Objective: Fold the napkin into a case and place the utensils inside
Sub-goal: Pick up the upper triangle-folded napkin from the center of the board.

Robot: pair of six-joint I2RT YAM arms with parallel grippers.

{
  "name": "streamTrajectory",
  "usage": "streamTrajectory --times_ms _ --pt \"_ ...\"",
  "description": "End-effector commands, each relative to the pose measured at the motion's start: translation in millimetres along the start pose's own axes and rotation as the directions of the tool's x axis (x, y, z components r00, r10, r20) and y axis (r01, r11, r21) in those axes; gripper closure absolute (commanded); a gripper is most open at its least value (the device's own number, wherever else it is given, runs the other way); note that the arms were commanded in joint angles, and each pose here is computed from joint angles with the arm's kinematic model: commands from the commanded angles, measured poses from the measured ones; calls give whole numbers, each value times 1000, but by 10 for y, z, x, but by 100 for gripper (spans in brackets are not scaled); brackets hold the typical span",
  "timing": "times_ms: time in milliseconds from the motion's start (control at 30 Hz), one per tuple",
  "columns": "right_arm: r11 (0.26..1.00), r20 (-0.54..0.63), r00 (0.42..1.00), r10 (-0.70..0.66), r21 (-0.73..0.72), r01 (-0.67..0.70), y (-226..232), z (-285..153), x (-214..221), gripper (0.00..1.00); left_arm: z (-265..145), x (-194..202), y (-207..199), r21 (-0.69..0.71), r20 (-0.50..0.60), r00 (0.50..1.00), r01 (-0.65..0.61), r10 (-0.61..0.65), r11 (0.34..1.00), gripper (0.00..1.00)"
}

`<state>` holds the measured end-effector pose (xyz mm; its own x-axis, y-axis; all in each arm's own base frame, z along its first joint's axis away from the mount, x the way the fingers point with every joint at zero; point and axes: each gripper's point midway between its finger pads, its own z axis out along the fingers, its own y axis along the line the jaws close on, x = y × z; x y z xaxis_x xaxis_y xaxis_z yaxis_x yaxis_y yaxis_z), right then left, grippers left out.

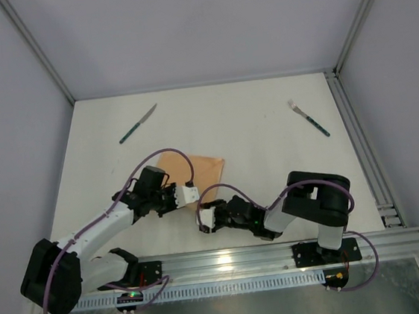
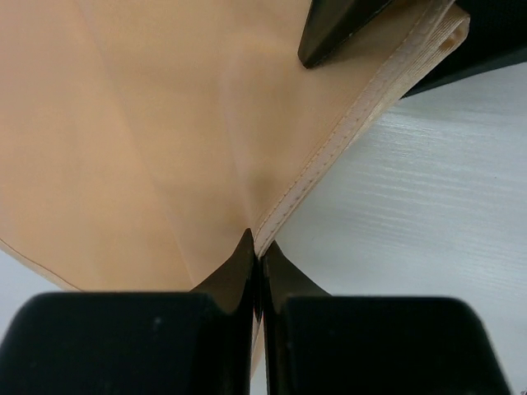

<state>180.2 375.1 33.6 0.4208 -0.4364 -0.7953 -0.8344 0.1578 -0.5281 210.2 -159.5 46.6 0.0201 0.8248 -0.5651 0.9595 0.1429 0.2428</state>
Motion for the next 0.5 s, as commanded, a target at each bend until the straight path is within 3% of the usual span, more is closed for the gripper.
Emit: streamTrajectory --times_ms 0,133,233,300,367,467 --pt "997 24 1000 12 75 -14 -141 47 -81 51 -26 -110 39 5 28 1000 12 -12 1000 100" --pt "996 12 1000 7 93 -8 -180 34 -68 57 -30 -85 13 15 20 1000 8 -9 1000 100" --pt "996 -3 1000 14 92 -14 -186 63 -50 69 -32 -85 1 20 19 1000 11 -12 1000 100" --pt "996 -17 1000 21 83 -19 -176 73 -38 83 -37 -72 -1 23 11 1000 8 -8 1000 100" --pt "995 -5 999 40 88 -40 -200 58 -93 95 -49 -42 -23 28 -2 1000 11 -11 1000 91" --pt "994 10 997 81 71 -81 -220 28 -154 96 -97 -47 -69 30 8 1000 12 -12 999 67"
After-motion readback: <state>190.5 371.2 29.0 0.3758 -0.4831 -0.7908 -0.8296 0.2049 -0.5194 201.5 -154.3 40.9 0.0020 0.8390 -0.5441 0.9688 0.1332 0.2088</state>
